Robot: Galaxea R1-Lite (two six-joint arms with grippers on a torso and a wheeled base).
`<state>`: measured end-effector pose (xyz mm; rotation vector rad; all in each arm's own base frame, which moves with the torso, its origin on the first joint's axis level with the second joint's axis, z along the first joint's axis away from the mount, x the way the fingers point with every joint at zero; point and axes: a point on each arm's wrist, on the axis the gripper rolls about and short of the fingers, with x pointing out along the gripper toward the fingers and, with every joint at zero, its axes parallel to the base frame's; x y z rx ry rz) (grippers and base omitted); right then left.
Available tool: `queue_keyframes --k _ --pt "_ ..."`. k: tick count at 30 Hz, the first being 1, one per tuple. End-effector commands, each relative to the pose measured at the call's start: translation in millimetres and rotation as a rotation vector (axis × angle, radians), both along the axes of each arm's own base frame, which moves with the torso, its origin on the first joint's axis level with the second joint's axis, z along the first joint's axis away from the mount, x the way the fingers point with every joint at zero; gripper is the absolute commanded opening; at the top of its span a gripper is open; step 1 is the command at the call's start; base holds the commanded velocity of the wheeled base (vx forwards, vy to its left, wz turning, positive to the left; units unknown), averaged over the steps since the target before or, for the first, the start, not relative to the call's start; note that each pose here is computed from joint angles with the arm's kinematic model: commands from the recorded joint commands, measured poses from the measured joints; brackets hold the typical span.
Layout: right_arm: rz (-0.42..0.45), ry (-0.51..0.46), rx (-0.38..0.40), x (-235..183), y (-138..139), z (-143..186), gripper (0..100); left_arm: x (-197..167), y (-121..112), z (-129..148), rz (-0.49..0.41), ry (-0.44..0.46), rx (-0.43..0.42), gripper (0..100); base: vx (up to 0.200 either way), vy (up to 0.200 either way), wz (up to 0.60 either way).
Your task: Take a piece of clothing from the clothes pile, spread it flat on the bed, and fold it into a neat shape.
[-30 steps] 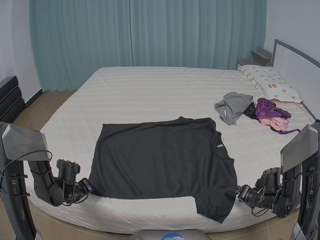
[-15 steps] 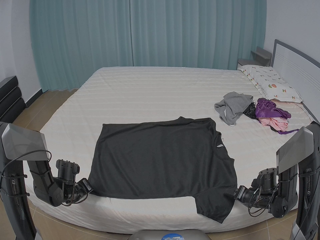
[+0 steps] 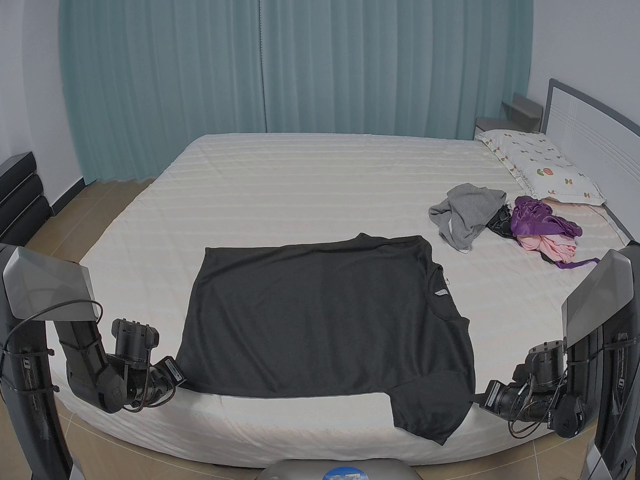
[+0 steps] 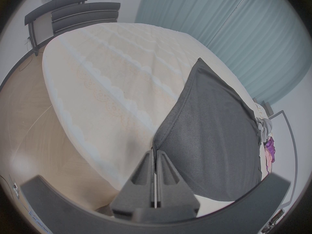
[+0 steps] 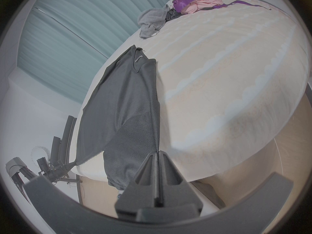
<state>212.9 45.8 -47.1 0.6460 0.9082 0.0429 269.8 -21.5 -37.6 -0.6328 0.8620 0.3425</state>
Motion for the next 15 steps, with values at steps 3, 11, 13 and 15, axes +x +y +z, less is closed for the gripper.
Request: queue_keyframes --k 3,11,13,15 --pt "-0.023 0.000 -0.002 -3 -11 3 0 -2 0 -1 -0.002 0.008 0.003 0 0.000 0.000 0.00" --pt "-0.011 0.024 -0.018 -7 -13 9 0 -6 3 3 -0.019 0.012 0.022 0 0.000 0.000 0.00" --pt "-0.003 0.028 -0.023 -8 -14 10 0 -8 3 4 -0.027 0.015 0.029 0 0.000 0.000 0.00" --pt "0.012 0.040 -0.024 -10 -15 11 0 -12 4 4 -0.044 0.027 0.043 0 0.000 0.000 0.00"
